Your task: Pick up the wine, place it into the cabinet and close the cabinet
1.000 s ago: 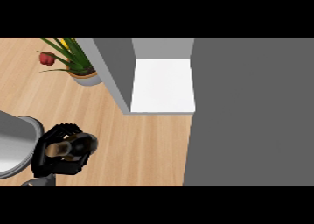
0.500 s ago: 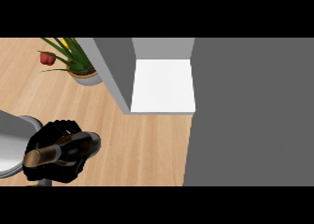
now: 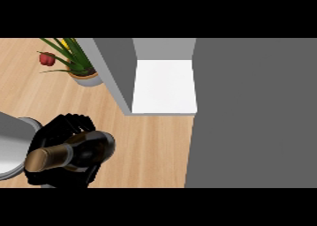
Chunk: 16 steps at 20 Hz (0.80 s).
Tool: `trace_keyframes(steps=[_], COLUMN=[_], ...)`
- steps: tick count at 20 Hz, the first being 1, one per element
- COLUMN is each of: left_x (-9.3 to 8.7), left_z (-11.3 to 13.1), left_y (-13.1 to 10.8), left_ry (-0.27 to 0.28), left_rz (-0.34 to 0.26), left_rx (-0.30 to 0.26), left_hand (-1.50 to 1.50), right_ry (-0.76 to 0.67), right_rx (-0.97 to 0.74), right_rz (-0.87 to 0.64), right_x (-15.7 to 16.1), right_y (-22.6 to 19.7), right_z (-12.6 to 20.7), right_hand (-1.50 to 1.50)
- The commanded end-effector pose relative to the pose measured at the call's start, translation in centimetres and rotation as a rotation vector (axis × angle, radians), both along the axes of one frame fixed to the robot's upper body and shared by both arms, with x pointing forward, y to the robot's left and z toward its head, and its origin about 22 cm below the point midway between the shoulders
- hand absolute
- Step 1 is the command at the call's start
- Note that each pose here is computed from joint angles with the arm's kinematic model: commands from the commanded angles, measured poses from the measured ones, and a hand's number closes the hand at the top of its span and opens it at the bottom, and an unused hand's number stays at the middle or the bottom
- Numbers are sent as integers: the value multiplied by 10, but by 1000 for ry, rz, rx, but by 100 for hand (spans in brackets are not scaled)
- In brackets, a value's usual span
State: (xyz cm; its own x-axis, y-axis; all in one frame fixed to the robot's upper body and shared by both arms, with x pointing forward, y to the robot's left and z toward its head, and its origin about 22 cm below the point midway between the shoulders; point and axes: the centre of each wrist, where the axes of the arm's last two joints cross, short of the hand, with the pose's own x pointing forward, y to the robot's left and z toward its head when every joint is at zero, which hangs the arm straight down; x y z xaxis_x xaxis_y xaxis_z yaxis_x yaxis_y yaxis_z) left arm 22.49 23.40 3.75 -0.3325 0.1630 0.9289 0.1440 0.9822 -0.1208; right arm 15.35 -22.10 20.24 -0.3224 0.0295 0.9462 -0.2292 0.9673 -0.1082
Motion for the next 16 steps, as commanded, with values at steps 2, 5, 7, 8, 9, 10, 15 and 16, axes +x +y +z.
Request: trace_keyframes(steps=[2,5,7,8,9,10,15,16], left_x=[-6,6,-3,1,-3,9,24,20], left_z=[39,46,44,55,64,67,89,81], left_y=[-27,-55,-74,-74,-102,-89,-112,-126], left_ry=[22,9,-20,-22,-8,0,9,31], left_rz=[-45,-108,-104,-97,-100,-114,-120,-114], left_rx=[6,-18,-16,-32,-51,-56,-80,-65], left_hand=[150,150,150,150,150,150,150,150], right_ry=[-30,-27,-35,-44,-29,-40,-33,-47], right_rx=[51,53,36,54,51,67,51,56], right_rz=[33,43,50,35,55,34,48,56], right_x=[-35,-19,-34,-18,-21,-21,-24,-24], right_y=[1,-2,-5,-11,4,-5,-14,-12], right_z=[17,4,18,1,6,1,-1,-2], right_hand=[-150,-150,-150,-150,-150,-150,-150,-150])
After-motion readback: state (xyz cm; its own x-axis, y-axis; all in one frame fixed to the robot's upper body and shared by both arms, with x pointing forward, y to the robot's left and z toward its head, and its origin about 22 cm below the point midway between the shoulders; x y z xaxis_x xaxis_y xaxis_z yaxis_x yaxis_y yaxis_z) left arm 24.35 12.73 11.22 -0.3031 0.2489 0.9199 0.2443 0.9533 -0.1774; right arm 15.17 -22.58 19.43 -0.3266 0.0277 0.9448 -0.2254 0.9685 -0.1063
